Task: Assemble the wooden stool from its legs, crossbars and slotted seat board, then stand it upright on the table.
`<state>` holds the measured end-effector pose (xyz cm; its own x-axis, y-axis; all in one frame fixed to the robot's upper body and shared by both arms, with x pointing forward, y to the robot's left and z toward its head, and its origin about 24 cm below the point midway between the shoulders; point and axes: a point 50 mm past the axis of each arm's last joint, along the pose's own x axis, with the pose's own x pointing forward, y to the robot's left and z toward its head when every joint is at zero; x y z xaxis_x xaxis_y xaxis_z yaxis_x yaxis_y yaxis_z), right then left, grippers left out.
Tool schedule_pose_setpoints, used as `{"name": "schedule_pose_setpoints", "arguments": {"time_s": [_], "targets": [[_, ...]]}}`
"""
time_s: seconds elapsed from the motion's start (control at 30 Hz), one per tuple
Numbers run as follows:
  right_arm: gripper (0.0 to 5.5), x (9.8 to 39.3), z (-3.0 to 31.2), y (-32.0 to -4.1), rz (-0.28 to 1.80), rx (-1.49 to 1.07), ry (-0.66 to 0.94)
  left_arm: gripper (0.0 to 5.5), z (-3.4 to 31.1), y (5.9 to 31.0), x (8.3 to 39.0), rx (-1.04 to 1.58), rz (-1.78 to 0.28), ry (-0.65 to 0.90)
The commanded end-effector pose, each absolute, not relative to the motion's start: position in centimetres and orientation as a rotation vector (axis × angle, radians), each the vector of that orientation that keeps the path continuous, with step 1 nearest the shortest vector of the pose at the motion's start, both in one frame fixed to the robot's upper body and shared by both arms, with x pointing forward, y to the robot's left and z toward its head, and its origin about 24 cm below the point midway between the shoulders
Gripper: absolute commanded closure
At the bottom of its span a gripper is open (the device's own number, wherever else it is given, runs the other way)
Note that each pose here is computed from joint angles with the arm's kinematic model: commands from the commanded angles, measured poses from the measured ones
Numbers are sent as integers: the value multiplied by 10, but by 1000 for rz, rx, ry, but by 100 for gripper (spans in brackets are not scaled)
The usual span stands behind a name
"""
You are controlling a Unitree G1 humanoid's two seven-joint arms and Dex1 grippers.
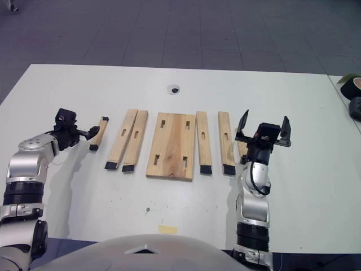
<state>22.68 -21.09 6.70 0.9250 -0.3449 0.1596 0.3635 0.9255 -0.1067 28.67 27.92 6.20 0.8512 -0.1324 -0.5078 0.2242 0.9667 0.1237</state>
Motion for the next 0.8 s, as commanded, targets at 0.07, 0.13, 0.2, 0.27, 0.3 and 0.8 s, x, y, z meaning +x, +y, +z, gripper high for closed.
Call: {"name": "schedule_pose_setpoints", "arguments": {"time_s": [0.07, 0.13, 0.2, 0.27, 0.3, 0.8], "targets": [[10, 225, 63, -205, -373, -123, -128, 12, 48, 271, 283, 181, -232, 588], [10, 224, 62, -204, -381, -120, -126, 12, 40, 270, 281, 213, -234, 623], [10, 224, 61, -205, -386, -119, -123, 12, 33, 270, 280, 228, -235, 653], [10, 224, 61, -205, -389, -120, -120, 35, 28, 270, 277, 245, -245, 682], [10, 223, 61, -205, -389, -121, -119, 47, 27, 270, 275, 252, -256, 695], [10, 194, 48, -207, -477, -114, -57, 311, 13, 297, 246, 298, -363, 943]]}}
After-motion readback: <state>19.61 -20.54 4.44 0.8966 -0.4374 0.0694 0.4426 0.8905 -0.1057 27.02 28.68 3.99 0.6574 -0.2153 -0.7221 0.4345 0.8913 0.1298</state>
